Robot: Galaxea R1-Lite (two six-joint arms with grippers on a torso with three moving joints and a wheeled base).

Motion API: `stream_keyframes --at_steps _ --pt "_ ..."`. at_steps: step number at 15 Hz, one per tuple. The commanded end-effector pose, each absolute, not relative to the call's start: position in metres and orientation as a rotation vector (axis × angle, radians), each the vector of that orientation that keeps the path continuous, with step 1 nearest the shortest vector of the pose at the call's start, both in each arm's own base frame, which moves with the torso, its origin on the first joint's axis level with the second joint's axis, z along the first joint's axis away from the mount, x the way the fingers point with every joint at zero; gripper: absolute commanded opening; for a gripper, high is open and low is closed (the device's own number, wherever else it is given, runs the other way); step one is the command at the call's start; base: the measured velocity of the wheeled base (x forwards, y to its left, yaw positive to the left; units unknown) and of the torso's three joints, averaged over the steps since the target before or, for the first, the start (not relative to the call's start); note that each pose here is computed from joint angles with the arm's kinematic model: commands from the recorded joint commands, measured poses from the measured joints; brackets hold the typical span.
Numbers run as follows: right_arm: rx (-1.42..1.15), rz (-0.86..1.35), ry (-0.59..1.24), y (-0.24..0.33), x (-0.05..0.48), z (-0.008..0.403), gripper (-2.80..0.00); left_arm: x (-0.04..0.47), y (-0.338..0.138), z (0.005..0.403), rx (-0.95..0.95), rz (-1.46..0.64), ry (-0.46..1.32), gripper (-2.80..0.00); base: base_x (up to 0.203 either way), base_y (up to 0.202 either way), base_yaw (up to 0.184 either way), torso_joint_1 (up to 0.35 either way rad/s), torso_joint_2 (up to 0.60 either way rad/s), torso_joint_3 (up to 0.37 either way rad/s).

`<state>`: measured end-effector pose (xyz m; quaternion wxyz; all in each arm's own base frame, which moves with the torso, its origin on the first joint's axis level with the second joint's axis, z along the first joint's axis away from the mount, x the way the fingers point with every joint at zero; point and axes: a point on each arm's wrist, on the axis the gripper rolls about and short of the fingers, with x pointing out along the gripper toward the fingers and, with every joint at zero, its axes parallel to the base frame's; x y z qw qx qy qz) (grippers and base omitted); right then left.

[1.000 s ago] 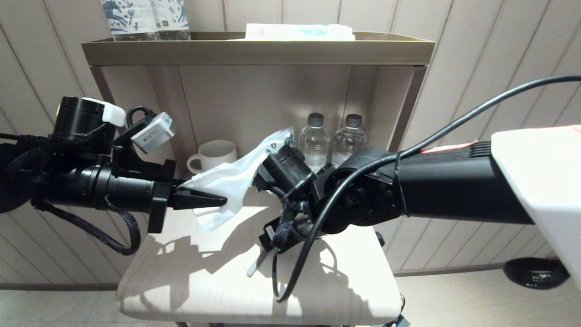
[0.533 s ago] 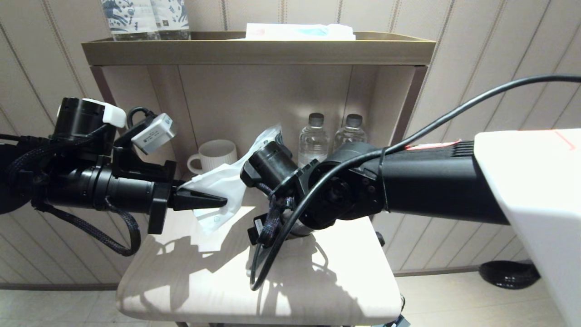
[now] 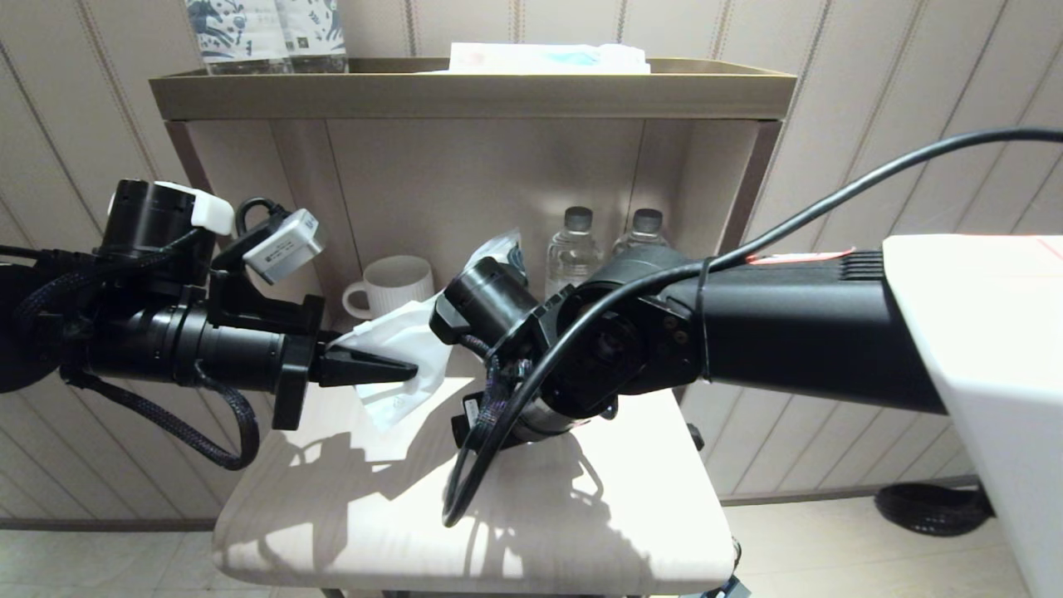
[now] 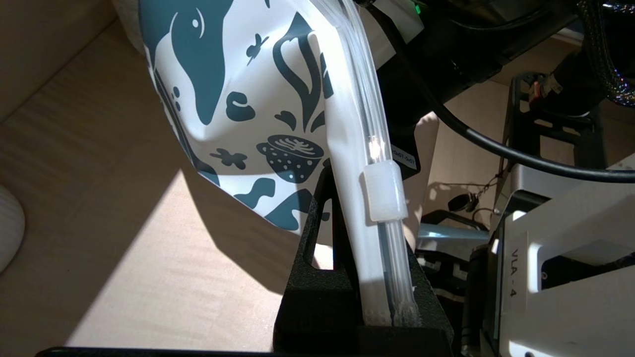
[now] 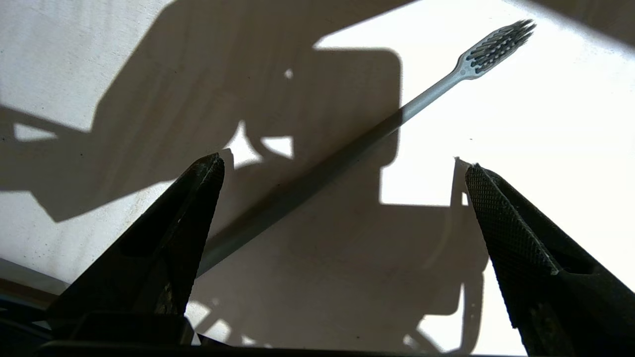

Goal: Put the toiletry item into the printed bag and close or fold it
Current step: Pick up a toothbrush

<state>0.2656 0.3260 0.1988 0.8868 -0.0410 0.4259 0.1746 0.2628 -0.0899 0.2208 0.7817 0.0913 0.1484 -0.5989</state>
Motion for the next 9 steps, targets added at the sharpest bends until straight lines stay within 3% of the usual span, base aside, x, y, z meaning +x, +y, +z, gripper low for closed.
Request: stream_keyframes --at_steps 1,9 --pt "-0.086 0.349 0.902 0.325 0.2653 0.1968 0.0 0.2629 -0.0904 0.2202 0.196 -1.3 0.32 -2.8 0.0 0.0 0.0 0.0 0.0 0.0" --pt "-0.072 0.295 0.968 0.3189 0.2617 0.1921 0.0 0.2622 -0.0921 0.2198 0.198 -1.307 0.32 -2.8 0.0 0.0 0.0 0.0 0.0 0.0"
